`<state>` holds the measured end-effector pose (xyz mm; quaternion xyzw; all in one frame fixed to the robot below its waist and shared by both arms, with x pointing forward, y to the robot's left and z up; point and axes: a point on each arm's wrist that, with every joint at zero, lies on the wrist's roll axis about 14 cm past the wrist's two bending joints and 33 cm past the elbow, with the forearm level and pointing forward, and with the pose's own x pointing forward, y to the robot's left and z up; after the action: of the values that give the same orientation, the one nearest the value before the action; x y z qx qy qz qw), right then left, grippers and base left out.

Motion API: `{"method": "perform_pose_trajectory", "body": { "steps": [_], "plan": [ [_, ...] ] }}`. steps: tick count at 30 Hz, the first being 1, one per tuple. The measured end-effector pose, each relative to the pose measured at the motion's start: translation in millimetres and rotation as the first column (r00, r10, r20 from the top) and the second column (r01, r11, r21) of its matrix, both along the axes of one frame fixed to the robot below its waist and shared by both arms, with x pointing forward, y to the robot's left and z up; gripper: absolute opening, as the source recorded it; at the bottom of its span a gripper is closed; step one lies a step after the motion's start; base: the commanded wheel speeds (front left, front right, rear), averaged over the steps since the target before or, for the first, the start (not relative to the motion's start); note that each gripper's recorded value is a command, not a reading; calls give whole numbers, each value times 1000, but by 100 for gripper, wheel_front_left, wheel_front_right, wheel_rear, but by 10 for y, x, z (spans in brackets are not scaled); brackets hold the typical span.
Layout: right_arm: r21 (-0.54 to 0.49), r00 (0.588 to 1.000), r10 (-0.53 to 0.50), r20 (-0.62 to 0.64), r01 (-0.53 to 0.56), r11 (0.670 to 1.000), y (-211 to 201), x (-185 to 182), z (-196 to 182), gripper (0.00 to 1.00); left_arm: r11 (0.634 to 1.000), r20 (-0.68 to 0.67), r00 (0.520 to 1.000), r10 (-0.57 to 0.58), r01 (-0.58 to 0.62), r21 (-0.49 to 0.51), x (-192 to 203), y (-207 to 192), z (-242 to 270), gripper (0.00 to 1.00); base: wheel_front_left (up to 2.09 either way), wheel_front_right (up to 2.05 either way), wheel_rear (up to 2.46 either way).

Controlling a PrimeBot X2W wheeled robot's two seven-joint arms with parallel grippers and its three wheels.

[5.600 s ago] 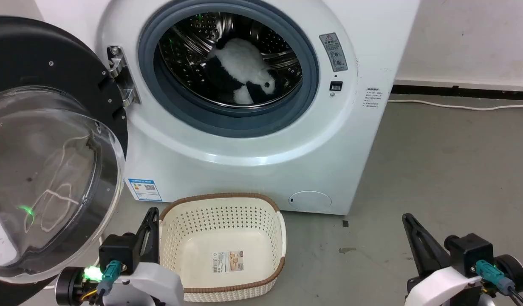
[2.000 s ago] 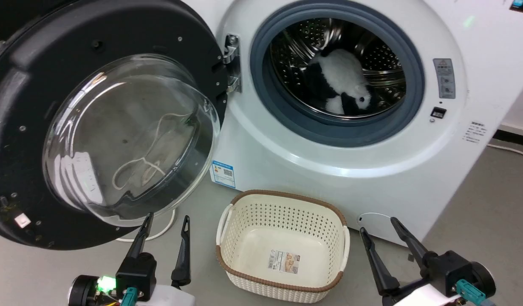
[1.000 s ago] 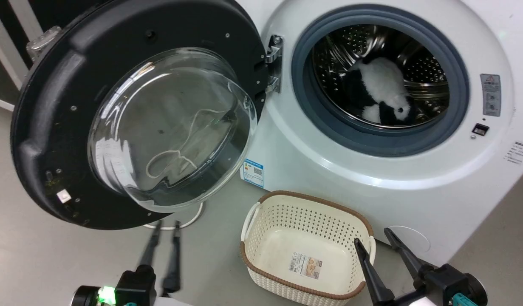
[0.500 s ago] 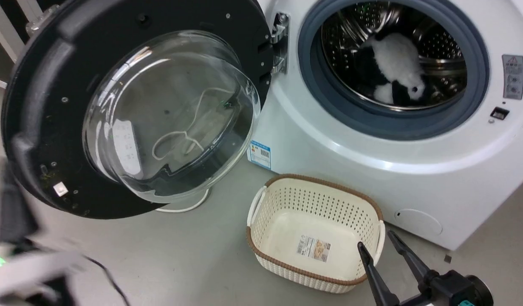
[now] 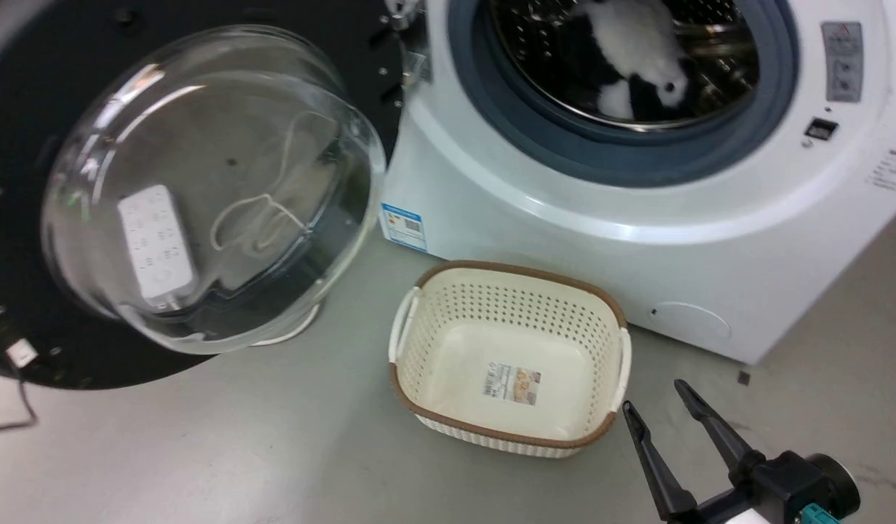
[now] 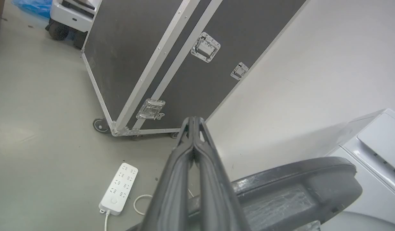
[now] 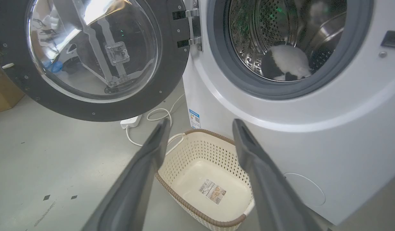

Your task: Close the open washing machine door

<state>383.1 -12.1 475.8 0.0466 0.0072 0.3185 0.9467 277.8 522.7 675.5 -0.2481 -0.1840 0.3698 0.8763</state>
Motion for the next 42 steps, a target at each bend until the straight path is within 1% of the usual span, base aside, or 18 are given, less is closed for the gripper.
{"method": "perform_pose_trajectory", "body": {
  "steps": [2, 3, 4, 6, 8, 10, 14, 15, 17, 19, 22, 26, 29, 33, 37, 42],
  "plan": [
    [-4, 1000, -12, -7, 12, 1000, -53, 13, -28, 100, 994, -40, 999, -23, 19, -108, 92, 72, -187, 0, 0, 0, 0],
    [-4, 1000, -12, -7, 12, 1000, -53, 13, -28, 100, 994, -40, 999, -23, 19, -108, 92, 72, -187, 0, 0, 0, 0],
    [-7, 999, -28, -15, 28, 1000, -124, 25, -58, 100, 974, -72, 996, -61, 44, -223, 183, 89, -403, 0, 0, 0, 0],
    [-8, 999, -43, -18, 43, 999, -181, 46, -69, 100, 944, -104, 986, -127, 88, -318, 290, 33, -606, 0, 0, 0, 0],
    [-14, 998, -54, -21, 54, 998, -229, 52, -85, 100, 925, -124, 978, -166, 111, -364, 346, 2, -697, 0, 0, 0, 0],
    [-17, 998, -63, -23, 62, 998, -262, 56, -95, 100, 906, -107, 975, -194, 136, -401, 370, -15, -717, 0, 0, 0, 0],
    [-15, 997, -72, -21, 72, 997, -292, 50, -78, 100, 872, -105, 956, -274, 201, -447, 355, -106, -771, 0, 0, 0, 0],
    [-12, 997, -76, -15, 76, 997, -291, 35, -46, 100, 828, -86, 930, -358, 273, -490, 320, -255, -831, 0, 0, 0, 0],
    [-6, 997, -78, -9, 78, 997, -276, 23, -15, 100, 781, -52, 902, -428, 340, -524, 313, -410, -872, 0, 0, 0, 0],
    [1, 997, -77, -4, 77, 997, -249, 7, 20, 100, 722, -9, 866, -500, 411, -556, 309, -600, -914, 0, 0, 0, 0],
    [10, 997, -72, 4, 72, 997, -198, -27, 69, 100, 626, 54, 807, -589, 497, -601, 278, -895, -1001, 0, 0, 0, 0],
    [25, 997, -72, 21, 72, 997, -154, -66, 156, 100, 520, 113, 724, -681, 586, -622, 209, -1251, -1067, 0, 0, 0, 0],
    [27, 996, -87, 34, 86, 996, -178, -73, 202, 100, 448, 151, 655, -740, 648, -616, 206, -1545, -1076, 0, 0, 0, 0],
    [28, 991, -124, 46, 123, 992, -276, -69, 245, 100, 338, 200, 557, -806, 710, -617, 226, -1995, -1168, 0, 0, 0, 0],
    [32, 984, -171, 52, 169, 985, -411, -69, 274, 100, 230, 268, 460, -847, 770, -595, 280, -2467, -1199, 0, 0, 0, 0],
    [23, 971, -230, 61, 229, 973, -608, -82, 286, 100, 93, 329, 340, -881, 806, -584, 347, -3018, -1277, 0, 0, 0, 0]
  ]
}}
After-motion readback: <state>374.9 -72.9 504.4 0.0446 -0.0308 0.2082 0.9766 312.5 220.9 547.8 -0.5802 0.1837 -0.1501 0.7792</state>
